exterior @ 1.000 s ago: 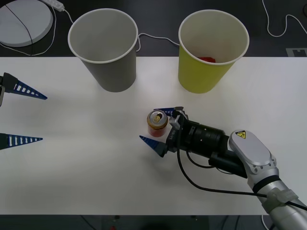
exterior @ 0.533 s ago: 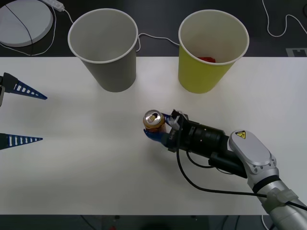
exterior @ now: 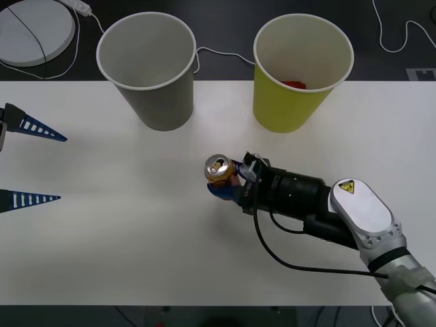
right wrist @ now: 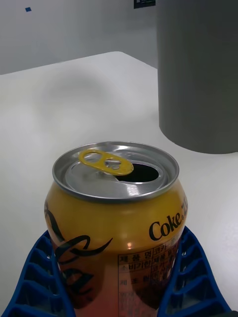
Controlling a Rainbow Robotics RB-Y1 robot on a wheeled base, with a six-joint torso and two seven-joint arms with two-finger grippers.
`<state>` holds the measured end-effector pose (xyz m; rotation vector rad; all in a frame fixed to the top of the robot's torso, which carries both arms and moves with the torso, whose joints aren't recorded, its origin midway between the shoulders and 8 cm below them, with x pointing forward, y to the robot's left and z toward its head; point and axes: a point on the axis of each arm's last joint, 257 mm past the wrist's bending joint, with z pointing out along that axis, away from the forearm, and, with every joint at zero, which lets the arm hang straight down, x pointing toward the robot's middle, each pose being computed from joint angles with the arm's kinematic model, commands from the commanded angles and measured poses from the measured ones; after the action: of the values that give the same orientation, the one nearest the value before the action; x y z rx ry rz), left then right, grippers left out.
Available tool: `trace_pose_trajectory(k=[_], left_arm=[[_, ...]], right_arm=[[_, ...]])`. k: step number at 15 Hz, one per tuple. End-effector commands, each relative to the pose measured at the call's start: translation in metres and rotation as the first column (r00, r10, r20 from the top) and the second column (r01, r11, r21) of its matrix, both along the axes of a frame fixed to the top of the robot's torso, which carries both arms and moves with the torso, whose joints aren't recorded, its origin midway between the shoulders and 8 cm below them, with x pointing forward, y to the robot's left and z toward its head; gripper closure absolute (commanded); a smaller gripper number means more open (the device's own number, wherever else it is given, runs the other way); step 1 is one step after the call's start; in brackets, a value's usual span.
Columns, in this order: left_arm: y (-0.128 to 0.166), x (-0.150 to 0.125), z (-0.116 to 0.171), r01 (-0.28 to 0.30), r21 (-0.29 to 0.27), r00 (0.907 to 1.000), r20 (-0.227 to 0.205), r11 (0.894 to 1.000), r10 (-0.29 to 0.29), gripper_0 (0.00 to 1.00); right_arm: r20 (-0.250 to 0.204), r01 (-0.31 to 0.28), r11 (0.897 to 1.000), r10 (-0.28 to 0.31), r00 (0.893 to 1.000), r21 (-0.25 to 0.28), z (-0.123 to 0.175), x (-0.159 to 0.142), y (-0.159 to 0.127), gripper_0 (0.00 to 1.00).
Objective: Put the can into the green bin and the plastic bottle into the gray bin
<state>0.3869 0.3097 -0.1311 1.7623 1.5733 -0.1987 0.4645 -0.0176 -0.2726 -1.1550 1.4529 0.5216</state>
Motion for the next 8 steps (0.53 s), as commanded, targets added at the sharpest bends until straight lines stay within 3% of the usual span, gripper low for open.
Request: trace_pose_trajectory(k=[1,8], left_arm=[[0.000,0.000,0.000,0.000,0.000,1.0000,0.000,1.000,0.000,0.00],[0.000,0.000,0.000,0.000,0.000,1.0000,0.000,1.000,0.000,0.00]], right_arm=[[-0.034,0.019,0.999,-0.021,0.999,-0.040,0.013,-0.016,-0.015,1.00],[-0.189,0.036,0.985,-0.068,0.980,-0.170,0.053,-0.059,-0.063,1.00]])
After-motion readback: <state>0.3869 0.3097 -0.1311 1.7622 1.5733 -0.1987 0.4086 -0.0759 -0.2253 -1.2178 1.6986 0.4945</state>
